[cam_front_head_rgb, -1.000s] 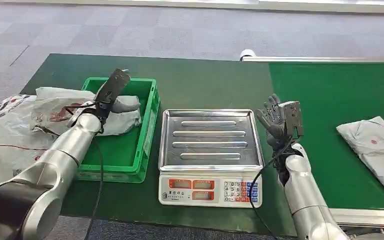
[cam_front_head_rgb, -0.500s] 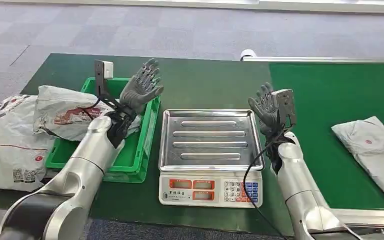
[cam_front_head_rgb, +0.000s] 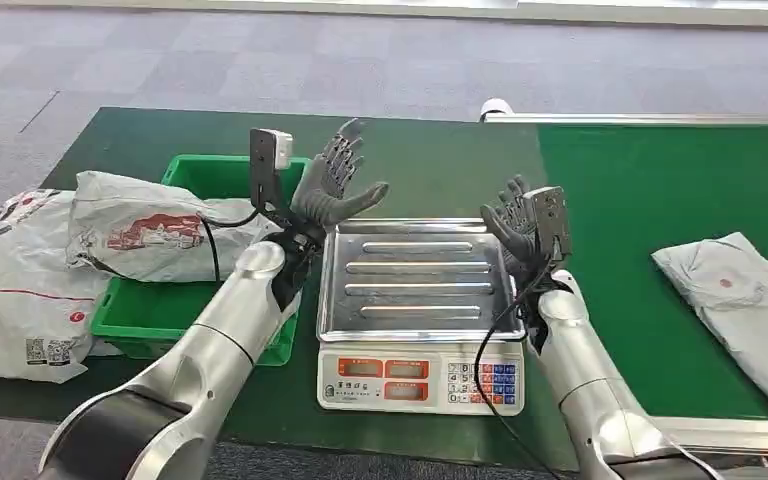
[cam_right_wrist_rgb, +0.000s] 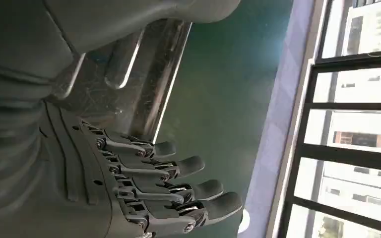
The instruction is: Moved the parcel from conveyor to table for the left to box.
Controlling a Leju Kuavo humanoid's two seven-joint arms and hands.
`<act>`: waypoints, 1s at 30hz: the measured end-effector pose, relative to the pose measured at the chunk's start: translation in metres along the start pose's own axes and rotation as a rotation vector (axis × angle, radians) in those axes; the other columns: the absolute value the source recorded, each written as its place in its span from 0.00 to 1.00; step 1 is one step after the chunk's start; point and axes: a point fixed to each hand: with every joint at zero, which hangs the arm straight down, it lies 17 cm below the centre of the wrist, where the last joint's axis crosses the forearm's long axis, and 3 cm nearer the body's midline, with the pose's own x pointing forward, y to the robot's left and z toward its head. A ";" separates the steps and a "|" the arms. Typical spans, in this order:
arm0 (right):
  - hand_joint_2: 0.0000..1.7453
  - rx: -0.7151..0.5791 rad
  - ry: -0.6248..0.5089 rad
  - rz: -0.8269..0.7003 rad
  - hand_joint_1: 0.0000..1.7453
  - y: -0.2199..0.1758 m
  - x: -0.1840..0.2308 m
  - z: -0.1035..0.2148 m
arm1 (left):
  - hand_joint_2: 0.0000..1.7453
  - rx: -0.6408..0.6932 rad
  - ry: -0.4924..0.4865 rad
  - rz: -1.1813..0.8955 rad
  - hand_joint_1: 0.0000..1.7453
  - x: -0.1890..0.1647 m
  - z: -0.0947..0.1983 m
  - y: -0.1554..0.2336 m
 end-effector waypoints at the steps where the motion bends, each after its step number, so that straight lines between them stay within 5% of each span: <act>1: 1.00 0.001 0.003 0.000 0.00 0.000 -0.001 0.000 | 1.00 0.001 0.003 -0.005 0.00 -0.002 0.001 -0.001; 19: 1.00 0.066 0.033 0.052 0.00 0.032 -0.022 0.012 | 1.00 0.178 0.020 -0.087 0.00 -0.033 0.021 0.024; 30: 1.00 0.044 0.035 0.123 0.00 0.034 -0.025 0.019 | 1.00 0.175 0.003 -0.120 0.00 -0.047 0.037 0.013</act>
